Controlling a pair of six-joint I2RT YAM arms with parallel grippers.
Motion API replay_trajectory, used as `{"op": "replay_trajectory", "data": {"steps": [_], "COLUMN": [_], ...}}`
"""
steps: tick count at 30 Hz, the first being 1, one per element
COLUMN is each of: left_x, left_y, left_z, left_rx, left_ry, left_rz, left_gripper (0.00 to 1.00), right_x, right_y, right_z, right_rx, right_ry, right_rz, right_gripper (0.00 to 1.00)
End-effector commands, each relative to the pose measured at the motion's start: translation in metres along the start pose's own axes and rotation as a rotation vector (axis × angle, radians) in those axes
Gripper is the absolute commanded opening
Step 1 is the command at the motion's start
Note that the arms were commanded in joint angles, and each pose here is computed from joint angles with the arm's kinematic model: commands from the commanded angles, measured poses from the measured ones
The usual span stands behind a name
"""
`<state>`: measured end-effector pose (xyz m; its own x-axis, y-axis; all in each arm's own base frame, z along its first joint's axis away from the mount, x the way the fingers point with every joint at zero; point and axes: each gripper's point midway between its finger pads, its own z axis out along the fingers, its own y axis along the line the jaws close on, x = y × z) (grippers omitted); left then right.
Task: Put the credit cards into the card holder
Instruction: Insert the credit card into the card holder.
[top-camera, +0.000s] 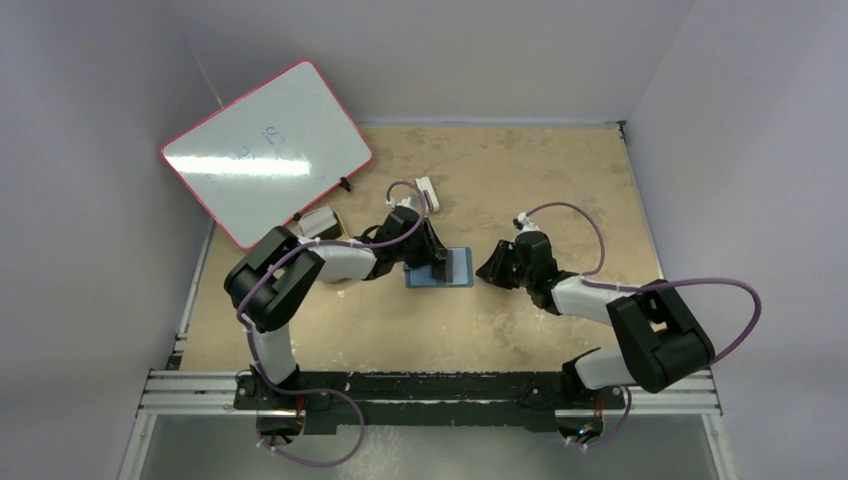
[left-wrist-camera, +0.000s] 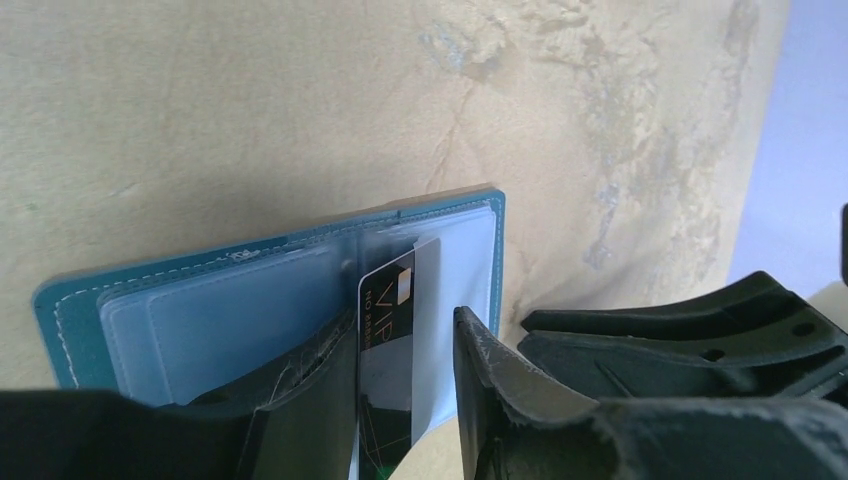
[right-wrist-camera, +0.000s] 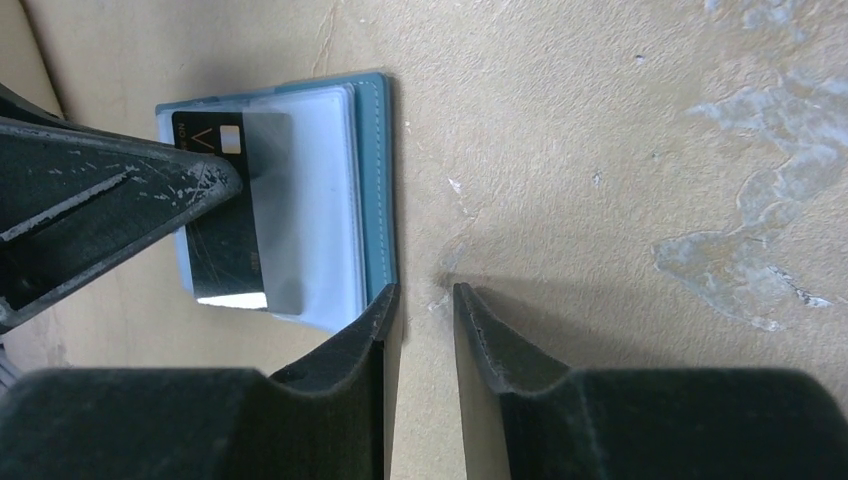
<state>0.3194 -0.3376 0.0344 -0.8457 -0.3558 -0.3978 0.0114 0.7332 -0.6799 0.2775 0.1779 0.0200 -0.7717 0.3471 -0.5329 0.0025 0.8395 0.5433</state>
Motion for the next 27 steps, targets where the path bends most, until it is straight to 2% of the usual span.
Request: {"op": "replay_trajectory", "data": {"steps": [1,5,8,11,15,19,21,24,27], "left_x": [-0.018,-0.027,-0.027,-0.029,-0.025,-0.020,-0.020,-0.020,-0.017], "left_y": [0.012,0.009,0.000,-0.012,-0.004,0.000,-0.001,-0.007,-0.010], "left_z": [-0.009,-0.007,-0.007,-0.008,-0.004,-0.004,-0.004,-0.002,0.000], "left_rx": [-0.112,-0.142,-0.105,-0.048,-0.083,-0.060,-0.052,-0.029,-0.011], "left_ry": [-0.067,-0.077,-0.074,-0.078,-0.041,-0.050,-0.054,-0.051,-0.043], "left_rz": [0.059,0.075,0.061,0.034,0.041,0.024,0.009,-0.024,-0.060], "left_gripper": [0.37,0.40,0.33,0.33,0.34,0.31,0.31,0.31,0.32], "right_x": [0.009,0.006,0.005,0.005,0.000,-0.012,-0.017,-0.023,-0.020], "right_y": [-0.001,0.001,0.008,0.016,0.022,0.046,0.055,0.060,0.070], "right_z": [-0.003,-0.002,-0.003,-0.004,-0.007,-0.019,-0.022,-0.021,-0.021], "right_rx": [-0.013,-0.022,-0.053,-0.092,-0.108,-0.204,-0.224,-0.165,-0.139], "right_ry": [0.024,0.013,0.009,0.019,0.008,-0.024,-0.029,-0.060,-0.071], "right_rz": [-0.032,-0.035,-0.027,-0.023,-0.028,-0.048,-0.058,-0.081,-0.091], "right_gripper": [0.29,0.29,0.29,0.29,0.30,0.30,0.35,0.44,0.57]}}
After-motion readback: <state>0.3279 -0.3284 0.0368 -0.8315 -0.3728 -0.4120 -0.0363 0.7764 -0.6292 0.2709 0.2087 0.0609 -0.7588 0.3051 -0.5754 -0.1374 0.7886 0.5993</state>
